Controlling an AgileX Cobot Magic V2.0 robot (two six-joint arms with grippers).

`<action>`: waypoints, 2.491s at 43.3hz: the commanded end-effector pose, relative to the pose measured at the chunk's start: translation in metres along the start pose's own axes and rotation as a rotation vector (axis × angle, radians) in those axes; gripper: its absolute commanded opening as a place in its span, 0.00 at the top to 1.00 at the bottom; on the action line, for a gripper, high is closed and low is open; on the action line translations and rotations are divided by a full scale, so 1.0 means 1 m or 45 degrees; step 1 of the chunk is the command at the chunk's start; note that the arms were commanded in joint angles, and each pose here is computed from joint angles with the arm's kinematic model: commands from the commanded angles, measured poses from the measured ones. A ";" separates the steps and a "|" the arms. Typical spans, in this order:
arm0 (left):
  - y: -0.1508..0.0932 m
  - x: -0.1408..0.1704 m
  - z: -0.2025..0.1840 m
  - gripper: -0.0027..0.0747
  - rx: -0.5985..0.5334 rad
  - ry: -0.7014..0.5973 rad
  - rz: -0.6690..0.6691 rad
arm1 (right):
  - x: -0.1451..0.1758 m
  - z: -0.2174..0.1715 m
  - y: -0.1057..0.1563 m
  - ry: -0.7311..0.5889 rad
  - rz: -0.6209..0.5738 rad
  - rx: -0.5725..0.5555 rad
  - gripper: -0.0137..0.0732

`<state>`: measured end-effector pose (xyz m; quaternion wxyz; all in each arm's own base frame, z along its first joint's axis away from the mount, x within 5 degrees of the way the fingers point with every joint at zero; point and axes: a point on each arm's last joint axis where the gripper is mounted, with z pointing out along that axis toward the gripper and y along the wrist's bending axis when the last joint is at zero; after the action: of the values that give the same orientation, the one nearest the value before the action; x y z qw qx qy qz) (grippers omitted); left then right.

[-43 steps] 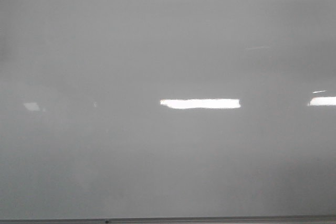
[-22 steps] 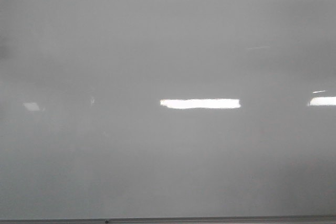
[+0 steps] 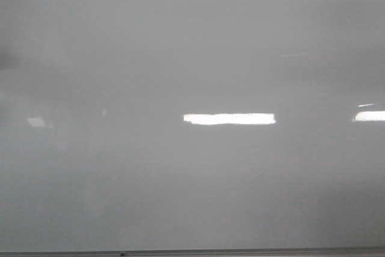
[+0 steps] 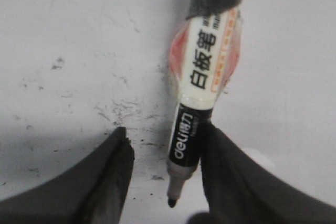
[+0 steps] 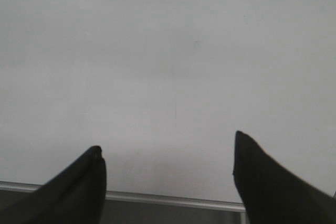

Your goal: Write number 8 on whiteboard

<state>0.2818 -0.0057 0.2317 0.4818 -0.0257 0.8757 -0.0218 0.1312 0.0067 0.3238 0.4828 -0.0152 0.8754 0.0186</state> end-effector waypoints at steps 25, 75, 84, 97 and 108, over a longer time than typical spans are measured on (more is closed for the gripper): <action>-0.007 -0.028 -0.065 0.99 0.043 -0.067 0.057 | -0.027 -0.023 0.002 -0.056 0.006 -0.023 0.23; -0.185 0.013 -0.131 0.99 1.147 0.360 1.364 | -0.024 0.019 0.083 0.276 -0.899 -0.903 0.23; -0.203 0.023 -0.139 0.99 1.232 0.287 1.495 | -0.018 0.015 0.121 0.185 -1.034 -1.142 0.23; -0.209 0.015 -0.146 0.99 1.260 0.240 1.494 | -0.018 0.011 0.146 0.036 -1.080 -1.196 0.36; -0.210 0.015 -0.146 0.99 1.259 0.237 1.493 | -0.021 0.017 0.151 0.011 -1.021 -1.186 0.39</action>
<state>0.1566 -0.2102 0.2910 0.2516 0.6751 0.6795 -0.1385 0.1466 0.1539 0.3207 0.3539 -0.5714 0.7123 0.2022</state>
